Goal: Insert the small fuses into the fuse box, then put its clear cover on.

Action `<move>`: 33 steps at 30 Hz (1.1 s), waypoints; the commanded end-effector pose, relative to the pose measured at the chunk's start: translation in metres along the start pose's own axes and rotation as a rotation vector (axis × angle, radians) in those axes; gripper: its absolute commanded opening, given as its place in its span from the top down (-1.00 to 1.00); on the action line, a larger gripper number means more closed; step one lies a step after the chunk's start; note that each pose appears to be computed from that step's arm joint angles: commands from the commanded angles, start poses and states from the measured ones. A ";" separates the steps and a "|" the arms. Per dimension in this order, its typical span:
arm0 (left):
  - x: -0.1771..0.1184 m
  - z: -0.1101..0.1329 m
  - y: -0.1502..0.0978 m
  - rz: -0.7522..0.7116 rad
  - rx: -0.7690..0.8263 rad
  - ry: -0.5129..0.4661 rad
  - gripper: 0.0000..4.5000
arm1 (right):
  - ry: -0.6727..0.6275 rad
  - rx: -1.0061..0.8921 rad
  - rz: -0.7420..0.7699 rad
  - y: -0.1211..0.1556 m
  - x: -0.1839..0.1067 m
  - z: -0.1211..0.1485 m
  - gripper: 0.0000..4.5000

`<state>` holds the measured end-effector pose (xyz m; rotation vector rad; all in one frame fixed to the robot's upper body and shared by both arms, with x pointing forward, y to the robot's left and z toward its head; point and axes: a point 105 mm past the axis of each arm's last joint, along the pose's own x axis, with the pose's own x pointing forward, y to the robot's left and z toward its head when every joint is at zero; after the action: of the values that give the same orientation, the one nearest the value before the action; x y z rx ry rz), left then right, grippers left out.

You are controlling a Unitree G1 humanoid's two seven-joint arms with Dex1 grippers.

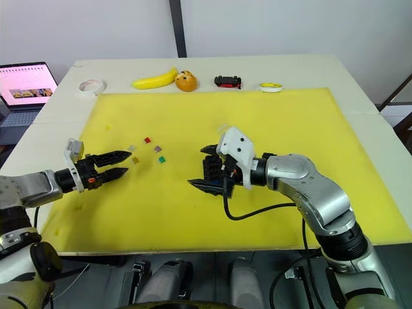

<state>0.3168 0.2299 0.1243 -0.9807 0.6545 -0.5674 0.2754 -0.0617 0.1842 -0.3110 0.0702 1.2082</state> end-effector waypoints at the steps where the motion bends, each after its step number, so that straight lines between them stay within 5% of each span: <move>1: 0.007 0.002 -0.001 0.003 0.008 -0.023 -1.00 | -0.034 -0.046 -0.016 -0.002 0.001 0.011 -0.99; 33: 0.042 -0.006 0.011 0.011 -0.076 -0.048 -1.00 | -0.027 -0.055 -0.074 -0.009 -0.003 0.014 -0.99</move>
<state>0.3404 0.2126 0.1111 -1.0638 0.5932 -0.5197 0.2839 -0.0621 0.1845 -0.3291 0.0655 1.1492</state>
